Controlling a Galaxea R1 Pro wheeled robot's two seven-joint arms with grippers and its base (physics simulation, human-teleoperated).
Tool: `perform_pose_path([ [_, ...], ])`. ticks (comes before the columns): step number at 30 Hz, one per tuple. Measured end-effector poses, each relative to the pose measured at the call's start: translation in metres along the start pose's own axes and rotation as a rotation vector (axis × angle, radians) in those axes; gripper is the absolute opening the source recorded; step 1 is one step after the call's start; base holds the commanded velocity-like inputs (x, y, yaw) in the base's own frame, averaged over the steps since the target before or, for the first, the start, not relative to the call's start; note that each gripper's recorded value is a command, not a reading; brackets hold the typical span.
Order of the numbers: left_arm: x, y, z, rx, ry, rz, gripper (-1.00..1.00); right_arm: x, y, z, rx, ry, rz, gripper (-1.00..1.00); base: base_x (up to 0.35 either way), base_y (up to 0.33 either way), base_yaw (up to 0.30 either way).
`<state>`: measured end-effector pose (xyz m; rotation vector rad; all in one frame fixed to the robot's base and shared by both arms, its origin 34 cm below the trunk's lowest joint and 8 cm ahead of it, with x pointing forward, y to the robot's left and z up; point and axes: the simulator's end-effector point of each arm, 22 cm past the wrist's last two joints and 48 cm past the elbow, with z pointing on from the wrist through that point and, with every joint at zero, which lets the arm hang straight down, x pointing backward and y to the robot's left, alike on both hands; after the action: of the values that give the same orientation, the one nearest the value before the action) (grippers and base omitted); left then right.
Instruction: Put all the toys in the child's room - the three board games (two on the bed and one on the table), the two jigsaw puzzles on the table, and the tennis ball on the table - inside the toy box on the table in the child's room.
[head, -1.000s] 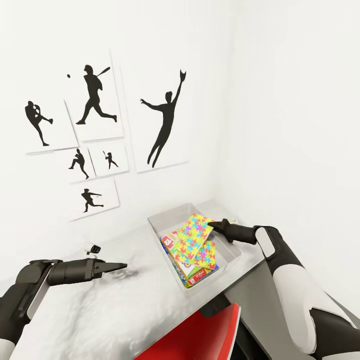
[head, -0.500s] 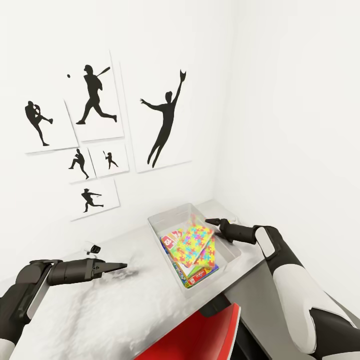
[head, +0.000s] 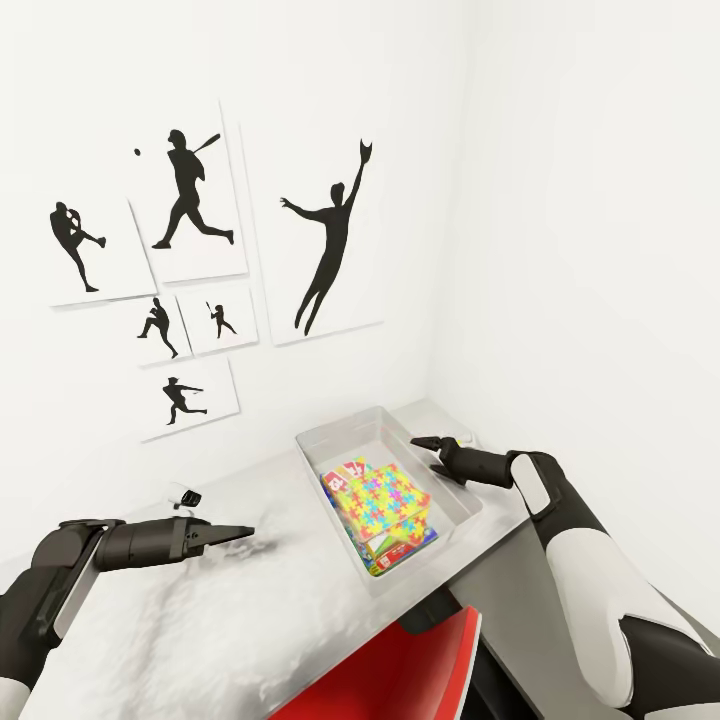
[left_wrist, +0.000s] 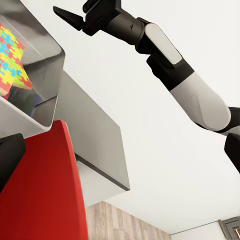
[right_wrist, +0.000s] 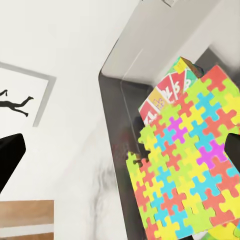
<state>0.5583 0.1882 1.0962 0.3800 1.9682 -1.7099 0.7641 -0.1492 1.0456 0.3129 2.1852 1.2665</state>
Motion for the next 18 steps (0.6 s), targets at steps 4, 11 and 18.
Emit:
perform_pose_path([
  [4, 0.0000, 0.0000, 0.0000, 0.000, 0.000, 0.000, 1.00, -0.0005, -0.0003, -0.0006, 0.000, -0.002, -0.002, 1.00, 0.000, 0.000, 0.000],
  [11, 0.0000, 0.0000, 0.0000, 0.000, 0.000, 0.000, 1.00, -0.0028, -0.0049, -0.0047, 0.006, -0.007, 0.000, 1.00, 0.000, 0.000, 0.000],
  [18, 0.0000, 0.0001, 0.0000, 0.000, 0.000, 0.000, 1.00, -0.0072, -0.0041, -0.0082, -0.005, -0.020, 0.002, 1.00, 0.000, 0.000, 0.000],
])
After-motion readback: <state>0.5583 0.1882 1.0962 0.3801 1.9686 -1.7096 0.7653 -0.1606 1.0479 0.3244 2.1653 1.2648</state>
